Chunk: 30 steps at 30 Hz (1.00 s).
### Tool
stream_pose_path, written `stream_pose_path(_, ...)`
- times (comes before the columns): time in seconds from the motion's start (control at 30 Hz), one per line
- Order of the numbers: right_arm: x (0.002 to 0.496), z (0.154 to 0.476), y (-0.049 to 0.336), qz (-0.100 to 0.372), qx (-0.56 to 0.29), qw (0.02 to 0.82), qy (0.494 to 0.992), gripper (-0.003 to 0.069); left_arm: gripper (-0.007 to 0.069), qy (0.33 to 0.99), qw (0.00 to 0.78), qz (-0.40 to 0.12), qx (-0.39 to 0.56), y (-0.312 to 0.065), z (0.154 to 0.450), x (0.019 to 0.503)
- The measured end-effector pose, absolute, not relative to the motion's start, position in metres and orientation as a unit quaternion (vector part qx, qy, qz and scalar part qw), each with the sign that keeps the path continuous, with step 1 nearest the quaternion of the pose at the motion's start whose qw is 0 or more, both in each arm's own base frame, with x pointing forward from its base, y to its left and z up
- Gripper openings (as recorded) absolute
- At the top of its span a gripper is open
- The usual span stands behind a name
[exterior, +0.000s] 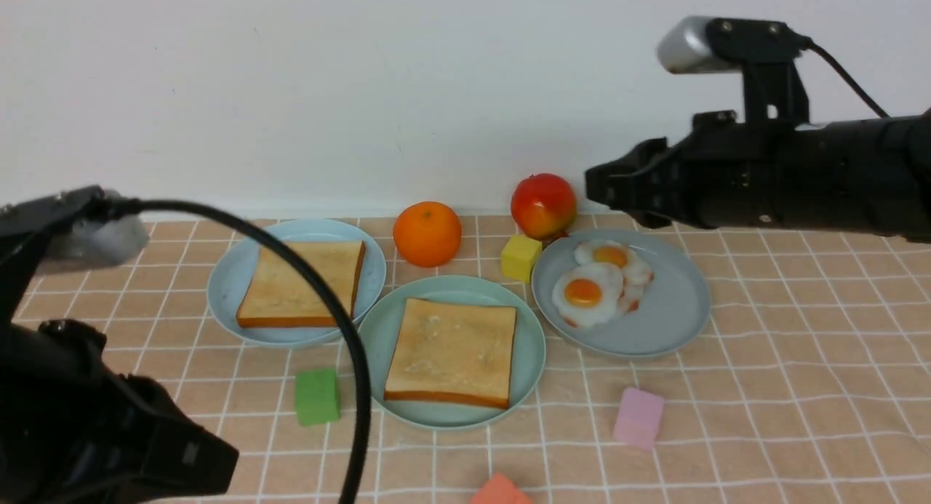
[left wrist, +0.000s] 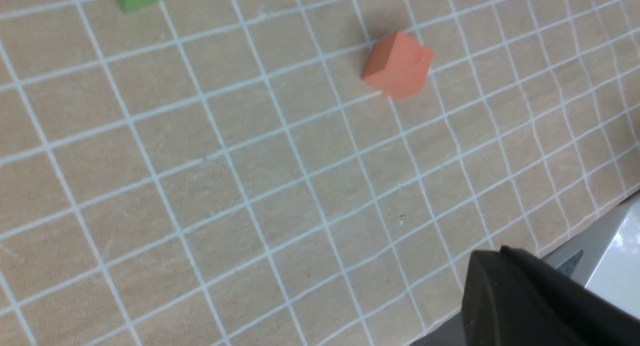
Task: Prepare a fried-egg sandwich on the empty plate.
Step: Use the right arm to grab a fried egg
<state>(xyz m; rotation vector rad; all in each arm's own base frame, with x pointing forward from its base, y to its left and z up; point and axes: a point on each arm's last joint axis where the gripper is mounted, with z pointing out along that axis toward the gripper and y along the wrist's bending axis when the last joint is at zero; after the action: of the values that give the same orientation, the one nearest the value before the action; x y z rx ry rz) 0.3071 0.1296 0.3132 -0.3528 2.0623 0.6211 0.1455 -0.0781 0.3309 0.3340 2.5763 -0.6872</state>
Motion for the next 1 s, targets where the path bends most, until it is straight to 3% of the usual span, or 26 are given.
stream_pose_path(0.37,0.308,0.299,0.084,0.233,-0.190,0.387,0.872,0.0241,-0.0013,0.915,0.268,-0.258,0.156,-0.081,0.335,0.150)
stream_pose_path(0.7,0.310,0.293,0.088,0.264,-0.172,0.366,0.876,0.0241,-0.0013,0.897,0.254,-0.306,0.194,-0.093,0.332,0.157)
stream_pose_path(1.0,0.316,0.280,0.095,0.289,-0.164,0.341,0.879,0.0241,-0.0013,0.895,0.270,-0.303,0.187,-0.095,0.330,0.167)
